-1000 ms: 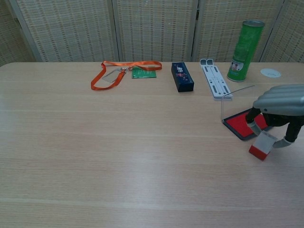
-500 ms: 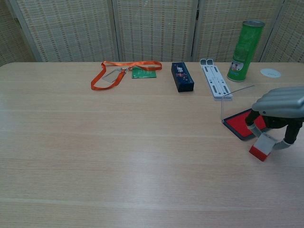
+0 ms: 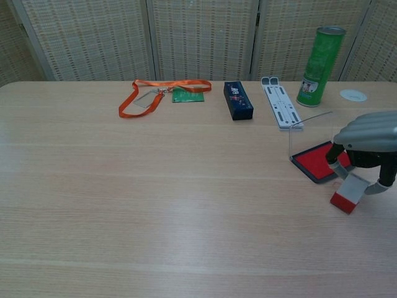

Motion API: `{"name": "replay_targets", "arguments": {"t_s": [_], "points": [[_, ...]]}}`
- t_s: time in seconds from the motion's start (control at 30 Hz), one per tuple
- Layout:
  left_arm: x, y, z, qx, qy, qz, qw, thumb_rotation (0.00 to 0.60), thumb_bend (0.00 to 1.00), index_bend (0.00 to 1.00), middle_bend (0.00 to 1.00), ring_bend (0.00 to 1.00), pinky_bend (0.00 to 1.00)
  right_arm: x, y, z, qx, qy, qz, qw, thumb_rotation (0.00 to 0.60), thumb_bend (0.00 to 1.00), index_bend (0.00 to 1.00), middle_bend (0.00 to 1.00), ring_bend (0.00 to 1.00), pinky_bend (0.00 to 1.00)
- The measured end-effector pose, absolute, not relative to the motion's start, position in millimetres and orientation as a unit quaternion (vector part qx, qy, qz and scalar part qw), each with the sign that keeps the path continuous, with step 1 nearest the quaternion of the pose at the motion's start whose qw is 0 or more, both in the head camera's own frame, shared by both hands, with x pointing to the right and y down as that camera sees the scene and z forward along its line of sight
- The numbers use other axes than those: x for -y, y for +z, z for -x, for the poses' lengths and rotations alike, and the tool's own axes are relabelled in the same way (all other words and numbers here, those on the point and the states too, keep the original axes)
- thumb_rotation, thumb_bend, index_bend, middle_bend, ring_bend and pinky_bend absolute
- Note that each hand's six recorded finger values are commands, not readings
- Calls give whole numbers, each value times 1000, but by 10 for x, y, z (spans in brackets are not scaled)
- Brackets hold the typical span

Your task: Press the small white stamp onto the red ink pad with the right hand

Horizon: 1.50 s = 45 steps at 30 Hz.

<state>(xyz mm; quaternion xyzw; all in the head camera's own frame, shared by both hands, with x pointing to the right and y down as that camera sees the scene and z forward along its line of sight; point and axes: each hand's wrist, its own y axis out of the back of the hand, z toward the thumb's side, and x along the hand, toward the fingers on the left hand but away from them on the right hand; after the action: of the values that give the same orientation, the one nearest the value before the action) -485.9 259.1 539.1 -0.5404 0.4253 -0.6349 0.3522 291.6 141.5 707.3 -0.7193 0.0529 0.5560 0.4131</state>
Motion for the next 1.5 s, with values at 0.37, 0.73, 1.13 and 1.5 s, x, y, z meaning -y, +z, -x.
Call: {"name": "replay_targets", "arguments": {"t_s": [0.37,0.73,1.13,1.5], "points": [[-2595,5350,4862,-431,-631,540,354,600,230,0,59,79,260,-1426,7050,-2865,-67,564,711,414,600,160,124,731,545,328],[-2591,5313,4883,-436,-629,537,356,600,230,0,59,79,260,-1336,6623,-2799,-29,557,713,424,600,141,69,547,432,200],[-2596,5284,4872,-440,-625,536,359,600,230,0,59,79,260,-1307,6055,-3386,154,553,667,475,600,120,30,206,152,0],[-2566,5297,4848,-442,-610,551,358,600,230,0,59,79,259,-1702,6061,-4229,283,597,586,469,600,120,13,127,67,0]]}}
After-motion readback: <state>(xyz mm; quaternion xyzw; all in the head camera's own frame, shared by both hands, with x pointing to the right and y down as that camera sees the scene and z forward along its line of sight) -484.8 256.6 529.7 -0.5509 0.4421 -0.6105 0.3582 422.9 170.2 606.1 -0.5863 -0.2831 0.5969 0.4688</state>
